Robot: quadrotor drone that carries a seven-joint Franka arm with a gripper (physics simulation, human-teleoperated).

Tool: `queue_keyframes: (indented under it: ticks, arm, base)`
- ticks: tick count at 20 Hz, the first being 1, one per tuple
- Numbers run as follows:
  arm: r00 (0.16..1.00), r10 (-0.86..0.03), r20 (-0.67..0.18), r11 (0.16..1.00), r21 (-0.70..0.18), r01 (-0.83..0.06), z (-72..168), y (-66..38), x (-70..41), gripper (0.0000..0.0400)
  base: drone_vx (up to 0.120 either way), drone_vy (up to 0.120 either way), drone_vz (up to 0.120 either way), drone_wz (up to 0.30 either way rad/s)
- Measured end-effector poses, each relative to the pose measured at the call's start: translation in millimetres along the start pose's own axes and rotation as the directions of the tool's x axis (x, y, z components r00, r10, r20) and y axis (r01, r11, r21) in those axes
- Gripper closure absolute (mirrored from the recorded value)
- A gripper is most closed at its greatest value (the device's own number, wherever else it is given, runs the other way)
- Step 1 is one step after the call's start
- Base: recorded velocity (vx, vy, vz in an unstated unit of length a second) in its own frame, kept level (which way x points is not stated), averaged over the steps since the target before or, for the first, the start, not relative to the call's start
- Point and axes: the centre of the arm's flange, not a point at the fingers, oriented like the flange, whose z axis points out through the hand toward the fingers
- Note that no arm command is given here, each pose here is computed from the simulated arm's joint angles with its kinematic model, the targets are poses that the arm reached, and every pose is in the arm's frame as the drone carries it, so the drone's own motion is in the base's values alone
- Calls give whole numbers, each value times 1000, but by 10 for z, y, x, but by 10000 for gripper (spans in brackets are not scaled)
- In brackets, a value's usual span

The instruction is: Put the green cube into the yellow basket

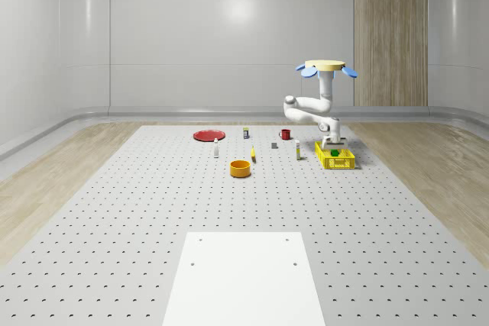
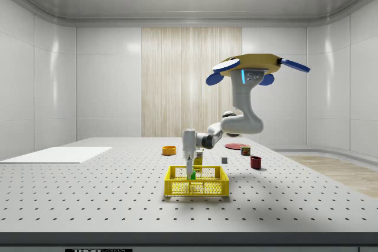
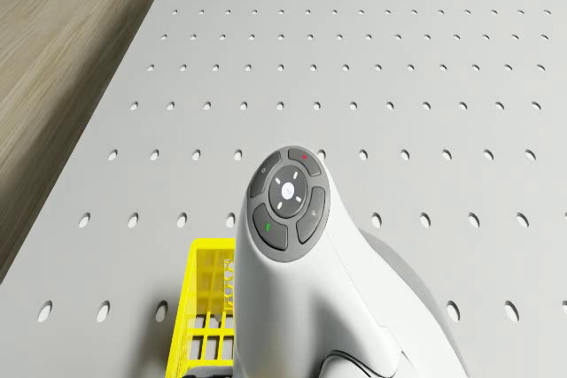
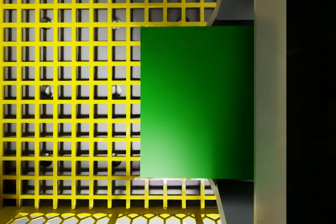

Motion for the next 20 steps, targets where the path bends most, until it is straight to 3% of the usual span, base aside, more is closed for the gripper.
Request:
queue_keyframes:
  ticks: [3, 6, 11, 20]
  arm:
    - [1000, 0, -1, 1000, 0, 0, 54, -1, 0, 70]
    - [1000, -1, -1, 1000, -1, 1, 13, -1, -1, 33]
    - [1000, -2, -1, 1000, -1, 2, -168, -1, -2, 10]
    - [1000, -2, -2, 1000, -1, 2, -385, -2, -3, 1]
  base:
    - [0, 0, 0, 0]
    - [0, 0, 0, 0]
    - [0, 0, 0, 0]
    - [0, 0, 0, 0]
